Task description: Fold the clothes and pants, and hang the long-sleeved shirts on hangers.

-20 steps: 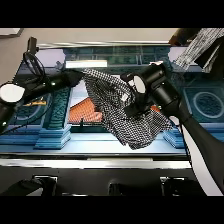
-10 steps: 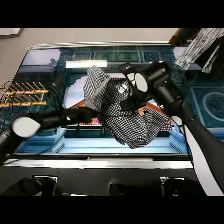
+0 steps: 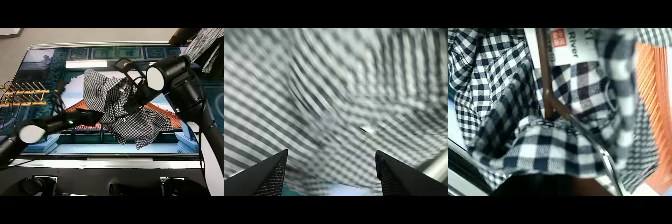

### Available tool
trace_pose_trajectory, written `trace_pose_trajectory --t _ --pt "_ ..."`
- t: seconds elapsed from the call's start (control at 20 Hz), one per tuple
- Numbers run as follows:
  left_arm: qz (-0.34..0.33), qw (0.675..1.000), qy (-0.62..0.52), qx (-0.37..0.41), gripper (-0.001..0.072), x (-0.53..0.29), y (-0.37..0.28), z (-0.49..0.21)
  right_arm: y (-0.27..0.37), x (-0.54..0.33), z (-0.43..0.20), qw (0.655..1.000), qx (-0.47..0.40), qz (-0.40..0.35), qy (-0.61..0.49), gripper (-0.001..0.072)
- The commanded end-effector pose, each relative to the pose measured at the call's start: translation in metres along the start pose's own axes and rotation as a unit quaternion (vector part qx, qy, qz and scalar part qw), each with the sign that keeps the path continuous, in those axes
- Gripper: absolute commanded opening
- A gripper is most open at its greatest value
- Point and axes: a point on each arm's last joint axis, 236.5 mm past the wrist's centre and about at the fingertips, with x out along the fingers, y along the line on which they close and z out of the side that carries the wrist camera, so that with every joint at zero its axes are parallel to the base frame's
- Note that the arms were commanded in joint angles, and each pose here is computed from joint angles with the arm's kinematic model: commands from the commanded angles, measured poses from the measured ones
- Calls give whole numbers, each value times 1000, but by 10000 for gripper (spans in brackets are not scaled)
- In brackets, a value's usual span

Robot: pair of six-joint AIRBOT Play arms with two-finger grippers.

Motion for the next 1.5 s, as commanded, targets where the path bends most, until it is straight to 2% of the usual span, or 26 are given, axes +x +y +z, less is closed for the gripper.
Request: trace_pose_trajectory --t 0.0,0.05,0.15,0.25,0.3,0.4,0.6,0.85,1.05,1.2,1.25,1.3,1.4,1.45 --pt "38 997 -1 64 621 -42 34 23 -2 -2 12 994 -101 -4 -27 19" --pt "49 993 -1 105 614 -53 42 29 1 -1 14 991 -128 -1 -30 19" --pt "57 969 10 238 614 -65 49 33 15 5 13 980 -194 28 -32 19" --pt "39 913 43 404 614 -63 46 20 25 14 10 968 -246 49 -30 20" --pt "35 901 52 429 614 -63 47 17 26 18 8 966 -252 52 -24 20" --pt "30 902 65 426 614 -59 50 11 24 23 9 966 -255 49 -20 20" --pt "48 884 91 457 614 -57 66 6 28 30 10 954 -294 58 -19 20" --pt "48 889 118 441 614 -55 81 -3 34 33 27 926 -370 55 -57 21" --pt "4 899 128 419 614 -40 73 -14 41 31 34 910 -403 61 -79 21" --pt "-20 890 167 423 612 -31 81 -33 40 31 39 906 -410 53 -88 21" --pt "-16 891 164 422 591 -29 83 -31 40 31 40 906 -410 52 -90 21" --pt "-13 892 161 422 528 -27 85 -29 40 31 40 906 -409 52 -90 22" --pt "-7 893 153 424 188 -26 86 -25 42 30 40 908 -404 57 -92 24" --pt "-5 893 150 424 89 -26 86 -23 43 30 40 916 -386 61 -92 24"
